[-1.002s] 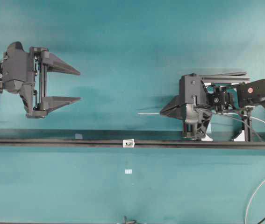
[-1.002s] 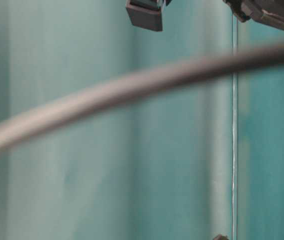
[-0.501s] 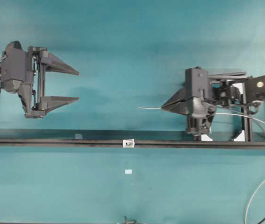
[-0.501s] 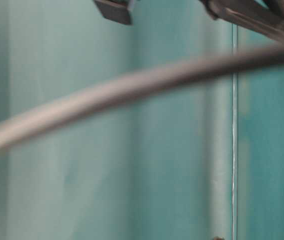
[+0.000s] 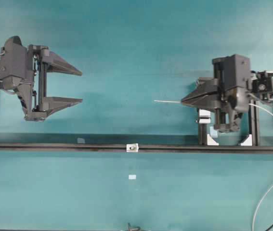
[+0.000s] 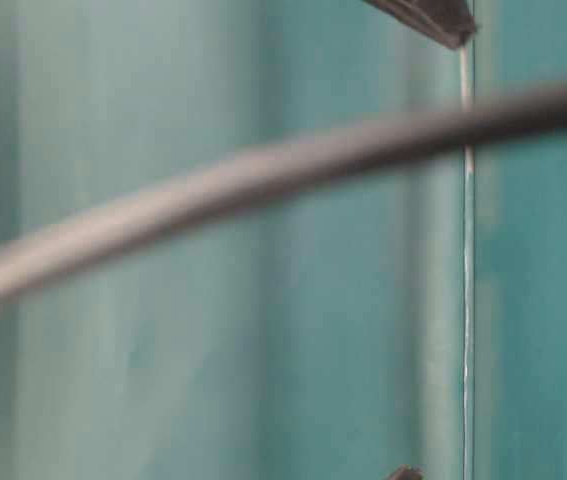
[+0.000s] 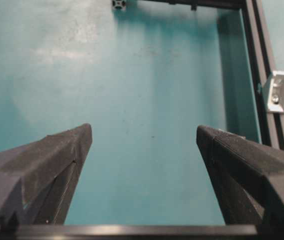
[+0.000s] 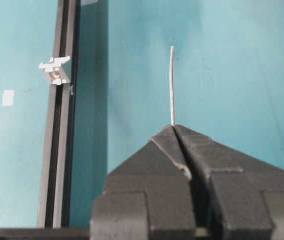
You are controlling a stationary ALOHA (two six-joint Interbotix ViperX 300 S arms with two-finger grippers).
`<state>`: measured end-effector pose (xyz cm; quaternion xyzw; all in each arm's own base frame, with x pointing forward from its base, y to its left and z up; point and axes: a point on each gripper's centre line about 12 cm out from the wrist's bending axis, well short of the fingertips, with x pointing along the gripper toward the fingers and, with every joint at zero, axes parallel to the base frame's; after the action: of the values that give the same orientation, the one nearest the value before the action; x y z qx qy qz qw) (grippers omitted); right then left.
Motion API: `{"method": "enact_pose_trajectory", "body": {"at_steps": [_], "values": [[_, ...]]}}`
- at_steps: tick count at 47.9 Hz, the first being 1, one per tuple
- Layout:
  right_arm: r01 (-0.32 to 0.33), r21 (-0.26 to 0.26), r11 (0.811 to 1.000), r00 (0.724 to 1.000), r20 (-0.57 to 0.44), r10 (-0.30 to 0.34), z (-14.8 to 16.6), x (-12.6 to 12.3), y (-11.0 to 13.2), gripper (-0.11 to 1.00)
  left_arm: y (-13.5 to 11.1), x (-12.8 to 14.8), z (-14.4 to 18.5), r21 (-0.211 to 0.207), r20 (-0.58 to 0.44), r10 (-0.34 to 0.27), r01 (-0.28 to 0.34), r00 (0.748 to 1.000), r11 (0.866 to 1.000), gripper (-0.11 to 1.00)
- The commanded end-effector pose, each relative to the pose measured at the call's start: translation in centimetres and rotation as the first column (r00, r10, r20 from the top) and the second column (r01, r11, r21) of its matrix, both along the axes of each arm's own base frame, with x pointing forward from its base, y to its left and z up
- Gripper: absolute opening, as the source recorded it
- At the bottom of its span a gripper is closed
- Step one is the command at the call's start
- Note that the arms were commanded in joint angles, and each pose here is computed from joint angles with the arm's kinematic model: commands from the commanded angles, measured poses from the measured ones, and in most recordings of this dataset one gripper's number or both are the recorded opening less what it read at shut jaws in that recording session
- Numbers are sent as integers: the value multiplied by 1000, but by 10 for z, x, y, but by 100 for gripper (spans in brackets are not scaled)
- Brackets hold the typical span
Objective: Insert the wire through the hole in the metal fitting marked with a red label.
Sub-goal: 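Carry the wire tip with the right gripper to the rail bracket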
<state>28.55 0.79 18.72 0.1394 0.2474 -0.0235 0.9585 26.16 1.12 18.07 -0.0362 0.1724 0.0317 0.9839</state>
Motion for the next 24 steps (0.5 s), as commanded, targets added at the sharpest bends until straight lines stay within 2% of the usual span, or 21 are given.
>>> {"method": "enact_pose_trajectory", "body": {"at_steps": [1,13,24], "values": [[14,20,1000,999,32,-15,6,-2,-1,-1,-2,2,3,-13,17,-2,3,1000,1000,70],[-17,43,999,997,73,14,3,-7,11,-1,-20,2,6,-19,88,-62,64,994,998,70],[-43,82,996,986,162,29,-4,-12,24,-1,-37,3,-2,-22,118,-117,120,986,993,70]]}}
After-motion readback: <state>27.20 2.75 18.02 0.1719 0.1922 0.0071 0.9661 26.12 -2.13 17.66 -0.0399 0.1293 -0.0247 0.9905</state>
